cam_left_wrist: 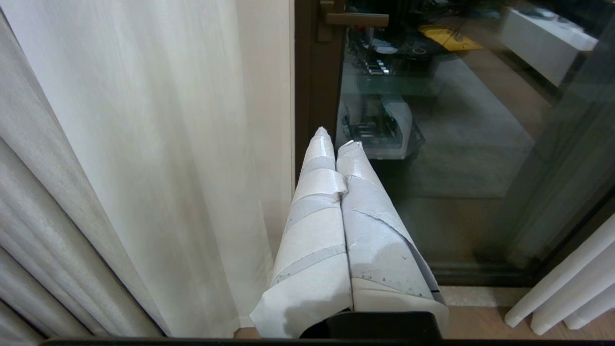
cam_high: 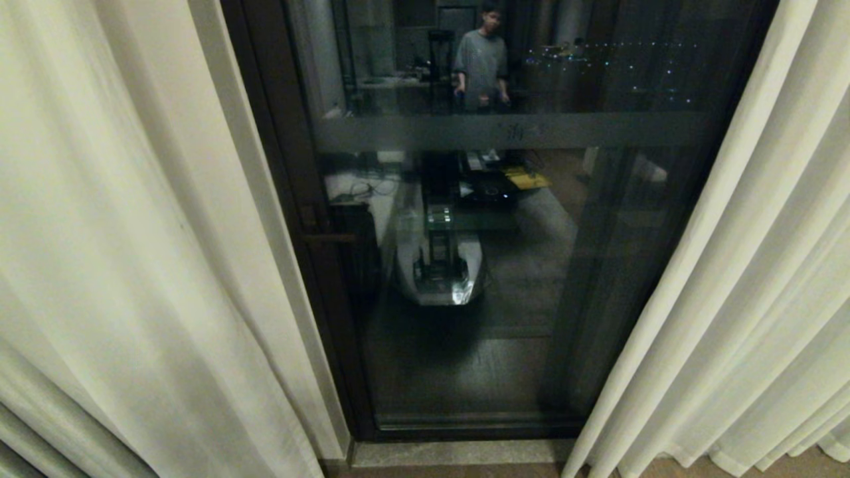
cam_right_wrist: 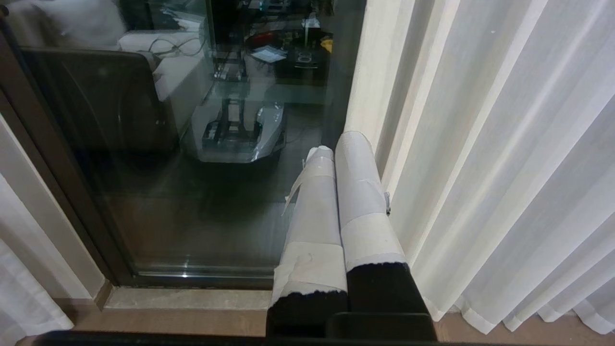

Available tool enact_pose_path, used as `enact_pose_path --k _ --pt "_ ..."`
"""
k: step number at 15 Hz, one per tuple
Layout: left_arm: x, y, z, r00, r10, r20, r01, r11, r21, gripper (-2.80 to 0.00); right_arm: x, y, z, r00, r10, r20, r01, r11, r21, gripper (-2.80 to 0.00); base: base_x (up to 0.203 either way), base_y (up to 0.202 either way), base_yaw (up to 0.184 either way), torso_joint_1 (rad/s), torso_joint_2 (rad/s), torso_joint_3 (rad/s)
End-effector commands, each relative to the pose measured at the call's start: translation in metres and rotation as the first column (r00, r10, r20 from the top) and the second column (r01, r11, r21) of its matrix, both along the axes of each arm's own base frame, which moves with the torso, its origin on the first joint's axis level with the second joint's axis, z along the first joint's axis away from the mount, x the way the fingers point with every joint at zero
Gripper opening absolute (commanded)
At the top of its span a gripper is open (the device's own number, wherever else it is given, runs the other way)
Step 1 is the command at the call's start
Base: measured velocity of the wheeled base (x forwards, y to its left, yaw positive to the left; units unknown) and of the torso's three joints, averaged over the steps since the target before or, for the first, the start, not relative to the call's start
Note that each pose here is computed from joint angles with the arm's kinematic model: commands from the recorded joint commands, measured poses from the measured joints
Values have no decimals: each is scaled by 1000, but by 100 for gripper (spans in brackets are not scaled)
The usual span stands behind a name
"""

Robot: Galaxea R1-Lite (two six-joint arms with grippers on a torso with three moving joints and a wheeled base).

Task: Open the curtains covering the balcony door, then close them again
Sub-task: Pull the inner curtains open on both sides

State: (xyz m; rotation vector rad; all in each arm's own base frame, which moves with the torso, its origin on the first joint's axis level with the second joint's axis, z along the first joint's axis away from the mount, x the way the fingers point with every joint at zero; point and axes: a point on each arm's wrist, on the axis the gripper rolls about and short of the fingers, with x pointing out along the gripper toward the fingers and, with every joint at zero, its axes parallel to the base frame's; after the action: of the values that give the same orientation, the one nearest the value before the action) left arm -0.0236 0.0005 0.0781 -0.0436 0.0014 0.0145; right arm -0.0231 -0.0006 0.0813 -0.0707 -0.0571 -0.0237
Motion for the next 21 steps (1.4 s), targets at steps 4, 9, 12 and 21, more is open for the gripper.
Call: enact_pose_path --k 4,9,12,21 --pt "0 0 0 1000 1 2 -1 1000 -1 -280 0 0 0 1000 0 -1 0 1000 -1 -280 0 0 0 0 0 0" --pt "0 0 0 1000 1 2 -1 1000 -1 -280 0 0 0 1000 0 -1 0 1000 -1 -280 0 -37 4 0 1 1" --pt "0 0 0 1000 1 2 -1 1000 -1 -280 0 0 0 1000 0 -1 0 1000 -1 -280 0 -180 2 3 6 1" --pt "0 0 0 1000 1 2 -1 1000 -1 -280 0 0 0 1000 0 0 0 1000 -1 -280 0 -185 3 3 0 1"
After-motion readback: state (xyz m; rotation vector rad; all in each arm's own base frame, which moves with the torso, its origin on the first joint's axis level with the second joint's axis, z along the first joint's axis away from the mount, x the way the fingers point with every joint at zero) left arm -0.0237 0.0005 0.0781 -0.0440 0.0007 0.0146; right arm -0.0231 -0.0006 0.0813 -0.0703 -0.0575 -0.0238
